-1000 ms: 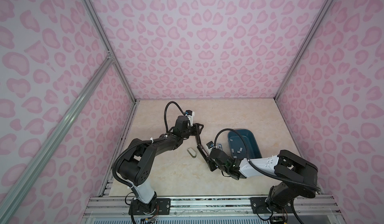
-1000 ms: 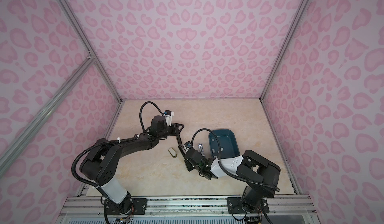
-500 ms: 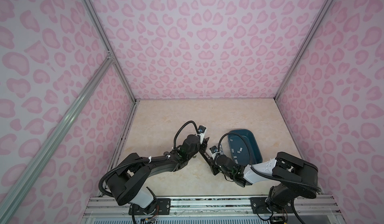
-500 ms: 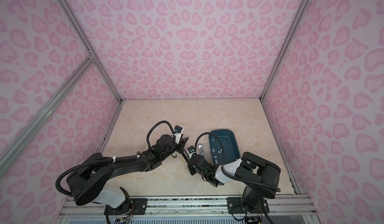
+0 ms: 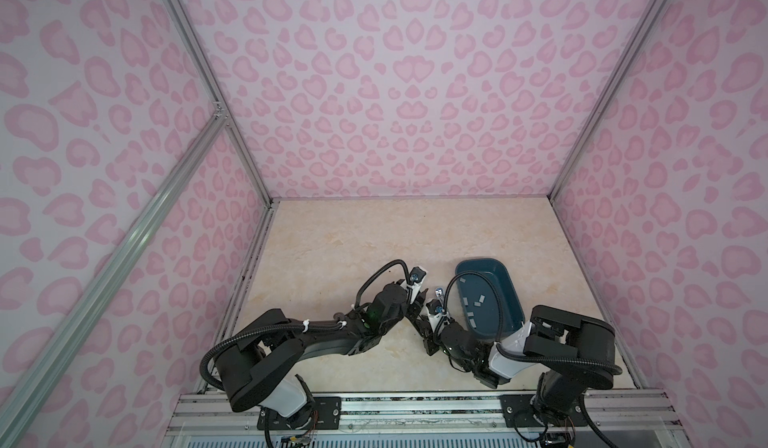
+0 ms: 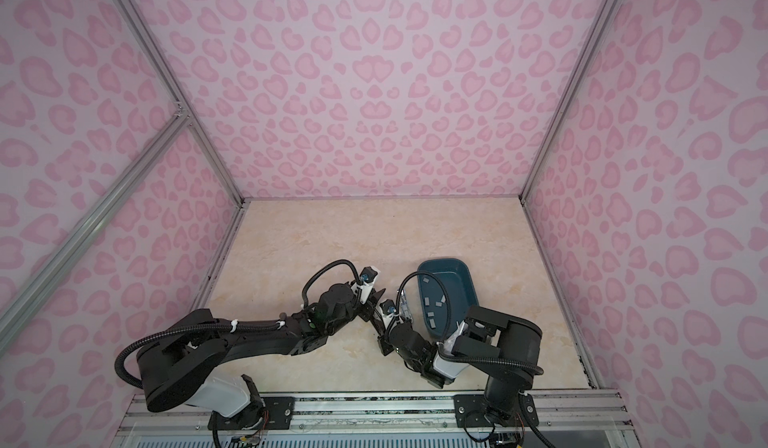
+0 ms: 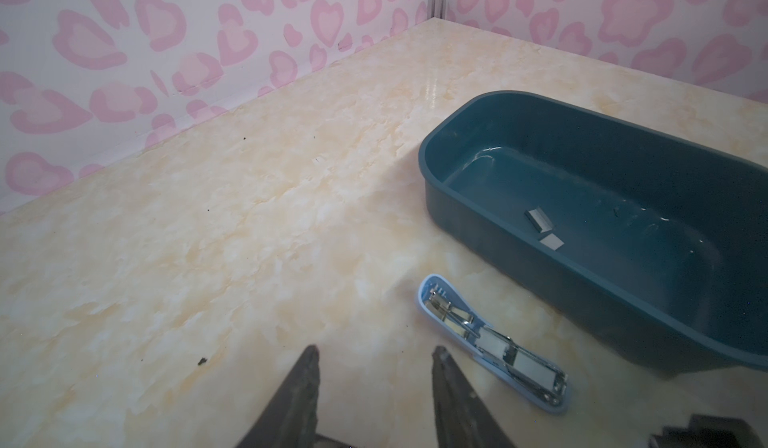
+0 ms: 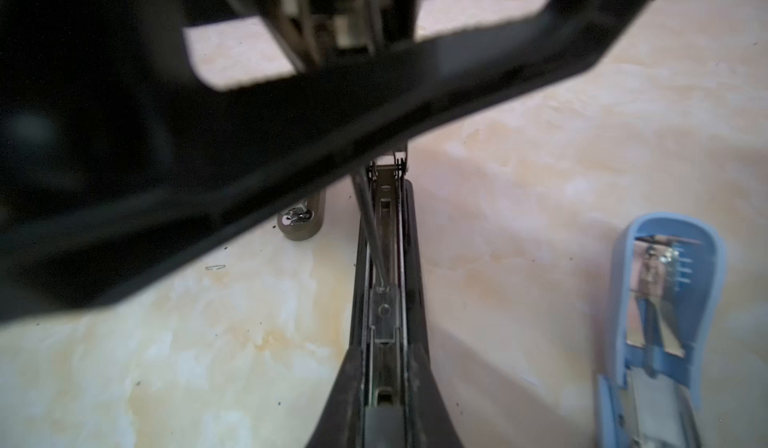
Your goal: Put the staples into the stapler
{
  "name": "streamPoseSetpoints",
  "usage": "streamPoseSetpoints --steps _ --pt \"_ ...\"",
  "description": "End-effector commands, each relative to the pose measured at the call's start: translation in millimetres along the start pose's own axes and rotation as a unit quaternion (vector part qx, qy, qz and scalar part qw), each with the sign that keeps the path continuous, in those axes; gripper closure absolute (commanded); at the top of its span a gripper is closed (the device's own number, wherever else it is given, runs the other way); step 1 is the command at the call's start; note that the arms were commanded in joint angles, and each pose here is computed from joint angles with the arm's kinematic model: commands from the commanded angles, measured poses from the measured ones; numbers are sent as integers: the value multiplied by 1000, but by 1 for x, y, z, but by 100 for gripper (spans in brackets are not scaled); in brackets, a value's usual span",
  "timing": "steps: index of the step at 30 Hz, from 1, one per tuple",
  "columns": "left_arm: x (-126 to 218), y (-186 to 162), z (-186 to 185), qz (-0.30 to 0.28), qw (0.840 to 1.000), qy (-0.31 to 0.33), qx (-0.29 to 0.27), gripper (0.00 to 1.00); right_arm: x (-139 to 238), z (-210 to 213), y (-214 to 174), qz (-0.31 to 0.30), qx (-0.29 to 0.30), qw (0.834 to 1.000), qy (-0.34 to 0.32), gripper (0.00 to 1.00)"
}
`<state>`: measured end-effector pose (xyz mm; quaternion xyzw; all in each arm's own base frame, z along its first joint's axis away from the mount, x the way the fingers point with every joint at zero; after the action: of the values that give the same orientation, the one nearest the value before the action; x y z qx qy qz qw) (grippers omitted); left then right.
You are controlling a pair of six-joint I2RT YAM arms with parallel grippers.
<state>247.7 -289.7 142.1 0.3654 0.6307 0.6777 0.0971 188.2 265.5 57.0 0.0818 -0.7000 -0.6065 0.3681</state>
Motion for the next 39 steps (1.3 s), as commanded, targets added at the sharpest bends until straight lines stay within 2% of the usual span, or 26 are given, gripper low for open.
streamPoseSetpoints --steps 1,3,10,17,26,36,39 --pt "-3 -7 -1 9 1000 -3 -13 55 -1 -4 2 -17 -7 1000 -18 96" --pt "-2 -9 -4 9 1000 -10 -16 55 -1 -5 -1 -14 -6 1000 -22 94" --pt "-2 -15 -10 13 999 -23 -21 56 5 -12 -10 -16 -9 999 -34 77" --pt "-3 -14 -9 13 999 -11 -29 57 11 -11 -17 -14 -5 999 -28 69" --pt "-6 -13 -15 15 999 -22 -34 57 19 -11 -11 -50 -5 999 -14 76" --pt "-7 -17 -20 21 998 -38 -41 57 20 -8 -11 -49 1 999 -1 87" --pt "-8 -21 -26 31 997 -62 -44 52 19 -8 -14 -46 2 999 -1 89"
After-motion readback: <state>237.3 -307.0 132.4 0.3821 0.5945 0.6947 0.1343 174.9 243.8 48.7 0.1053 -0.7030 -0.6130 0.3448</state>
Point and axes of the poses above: each gripper's point midway between its finger pads, its own x axis back along the fingers, its own z axis along the line the jaws close on, y = z × x, the point moved 5 cm from there along x, back along the fingers, and after that the axes turned 9 degrees about x, right-handed, at the moved point
